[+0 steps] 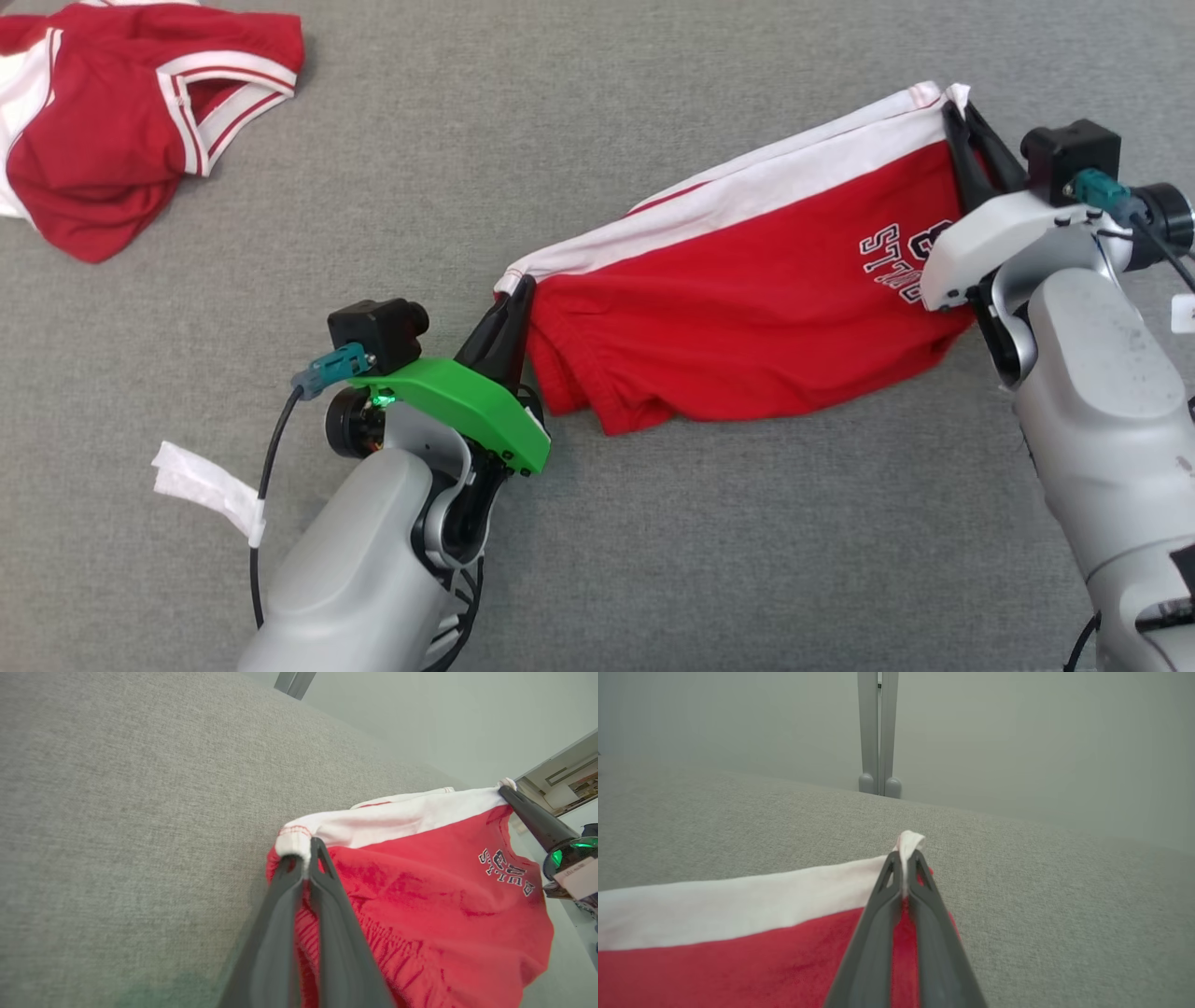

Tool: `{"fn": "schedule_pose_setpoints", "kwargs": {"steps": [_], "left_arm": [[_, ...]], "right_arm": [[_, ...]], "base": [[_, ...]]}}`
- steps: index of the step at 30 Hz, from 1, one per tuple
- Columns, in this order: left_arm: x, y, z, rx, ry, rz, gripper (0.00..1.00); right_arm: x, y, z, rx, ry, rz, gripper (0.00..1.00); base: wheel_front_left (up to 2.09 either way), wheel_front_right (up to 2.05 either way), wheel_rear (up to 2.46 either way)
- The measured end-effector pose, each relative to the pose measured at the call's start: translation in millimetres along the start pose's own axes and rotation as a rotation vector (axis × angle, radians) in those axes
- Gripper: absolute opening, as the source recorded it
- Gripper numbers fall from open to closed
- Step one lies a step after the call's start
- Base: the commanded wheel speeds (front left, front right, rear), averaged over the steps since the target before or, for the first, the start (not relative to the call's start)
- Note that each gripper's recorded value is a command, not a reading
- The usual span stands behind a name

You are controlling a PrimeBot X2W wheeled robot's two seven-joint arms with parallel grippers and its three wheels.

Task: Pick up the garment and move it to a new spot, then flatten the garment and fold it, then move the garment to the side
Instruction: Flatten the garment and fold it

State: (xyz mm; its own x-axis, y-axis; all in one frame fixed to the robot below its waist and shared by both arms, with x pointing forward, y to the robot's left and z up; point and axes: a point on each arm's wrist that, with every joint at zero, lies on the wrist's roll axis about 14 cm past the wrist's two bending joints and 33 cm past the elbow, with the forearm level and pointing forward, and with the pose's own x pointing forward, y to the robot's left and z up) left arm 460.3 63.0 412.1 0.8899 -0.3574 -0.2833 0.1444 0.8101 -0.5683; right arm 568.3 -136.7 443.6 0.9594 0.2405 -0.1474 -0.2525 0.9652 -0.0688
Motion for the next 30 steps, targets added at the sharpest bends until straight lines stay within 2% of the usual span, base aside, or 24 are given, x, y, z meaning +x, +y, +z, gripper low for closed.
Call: {"fn": "schedule_pose_setpoints", "kwargs": {"steps": [7, 8, 9, 10, 11, 13, 18, 21, 30], "left_arm": [[4.3, 16.5, -0.7, 0.000, -0.004, 0.039, 0.00], [4.3, 17.1, -0.4, 0.000, -0.008, 0.040, 0.00], [4.5, 17.3, -0.2, 0.000, -0.010, 0.042, 0.00], [4.5, 17.0, 0.8, 0.001, -0.018, 0.043, 0.15], [4.3, 17.0, 1.3, 0.001, -0.022, 0.044, 0.44], [4.2, 14.8, 2.6, 0.004, -0.031, 0.040, 1.00], [2.5, 4.4, 6.4, 0.057, -0.052, 0.010, 1.00], [-2.6, 2.5, 19.7, 0.132, -0.097, -0.001, 1.00], [-42.0, 10.5, 29.4, 0.225, -0.151, 0.031, 1.00]], "right_arm": [[22.2, 3.3, -17.7, -0.018, 0.078, 0.020, 0.00], [23.9, 2.9, -19.8, -0.021, 0.089, 0.021, 0.04], [24.9, 2.8, -20.4, -0.022, 0.095, 0.021, 0.36], [25.8, 2.9, -20.9, -0.022, 0.101, 0.021, 0.47], [26.5, 2.7, -20.2, -0.022, 0.103, 0.020, 1.00], [27.1, 2.4, -18.4, -0.023, 0.104, 0.019, 1.00], [25.8, 0.3, -11.7, -0.025, 0.099, 0.012, 1.00], [22.6, -3.7, -3.0, -0.028, 0.082, 0.003, 1.00], [-1.4, -19.1, 13.5, -0.050, 0.058, -0.025, 1.00]], "base": [[0.00, 0.00, 0.00], [0.00, 0.00, 0.00], [0.00, 0.00, 0.00], [0.00, 0.00, 0.00], [0.00, 0.00, 0.00], [0.00, 0.00, 0.00], [0.00, 0.00, 0.00], [0.00, 0.00, 0.00], [0.00, 0.00, 0.00]]}}
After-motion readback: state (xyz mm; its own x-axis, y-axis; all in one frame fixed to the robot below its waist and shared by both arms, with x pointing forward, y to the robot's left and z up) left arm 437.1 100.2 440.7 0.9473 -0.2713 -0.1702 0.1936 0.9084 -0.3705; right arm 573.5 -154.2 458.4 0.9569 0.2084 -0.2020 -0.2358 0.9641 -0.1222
